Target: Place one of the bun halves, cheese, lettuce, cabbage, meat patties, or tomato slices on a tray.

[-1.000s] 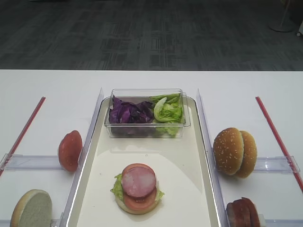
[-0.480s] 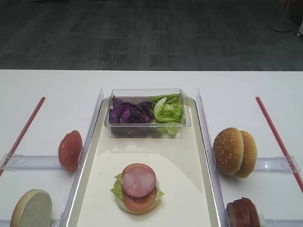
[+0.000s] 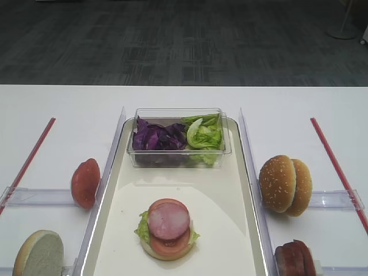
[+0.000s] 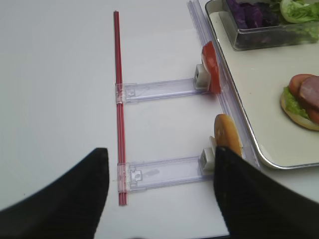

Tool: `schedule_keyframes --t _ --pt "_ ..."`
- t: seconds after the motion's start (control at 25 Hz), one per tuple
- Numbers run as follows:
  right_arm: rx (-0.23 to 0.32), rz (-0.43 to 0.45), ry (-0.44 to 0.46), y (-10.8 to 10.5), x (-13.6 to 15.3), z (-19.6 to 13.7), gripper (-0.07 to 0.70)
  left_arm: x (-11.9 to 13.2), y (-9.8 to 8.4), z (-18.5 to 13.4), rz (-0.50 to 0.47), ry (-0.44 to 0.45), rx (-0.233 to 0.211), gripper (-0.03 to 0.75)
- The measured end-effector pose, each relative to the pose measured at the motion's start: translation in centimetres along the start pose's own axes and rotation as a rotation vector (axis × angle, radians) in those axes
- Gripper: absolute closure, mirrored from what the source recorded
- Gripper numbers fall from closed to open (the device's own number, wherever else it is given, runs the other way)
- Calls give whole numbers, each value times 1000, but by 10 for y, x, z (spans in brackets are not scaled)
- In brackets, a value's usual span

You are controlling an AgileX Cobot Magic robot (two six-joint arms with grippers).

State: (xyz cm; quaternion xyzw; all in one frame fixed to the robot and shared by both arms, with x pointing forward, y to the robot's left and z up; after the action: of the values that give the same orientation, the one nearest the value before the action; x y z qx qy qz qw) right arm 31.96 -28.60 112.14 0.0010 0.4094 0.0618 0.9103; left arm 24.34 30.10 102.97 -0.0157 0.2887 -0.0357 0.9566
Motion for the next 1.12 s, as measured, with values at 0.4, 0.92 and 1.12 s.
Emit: schedule_keyframes --t 0.4,0.92,1.12 --pt "5 -6 -123 4 -28 -21 232 0 0 0 0 0 0 283" --pt "5 -16 -210 3 -11 -72 232 0 0 0 0 0 0 283" --pt "-4 -45 -274 0 2 -93 232 0 0 0 0 0 0 283"
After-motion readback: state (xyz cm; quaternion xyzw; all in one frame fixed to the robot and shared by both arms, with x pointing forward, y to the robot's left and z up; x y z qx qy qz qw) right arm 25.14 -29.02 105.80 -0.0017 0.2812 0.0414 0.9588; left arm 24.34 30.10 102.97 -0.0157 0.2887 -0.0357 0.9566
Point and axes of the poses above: a point on each arm's last joint axis where the gripper is mounted, x pointing out along that axis toward the gripper, y along the wrist's bending axis when the last joint is at zero, z = x × y, the point moved 2 cm from there along x, pointing out along that axis toward the gripper, and after that the axes turned 2 degrees about -x, right-handed, at the moved point
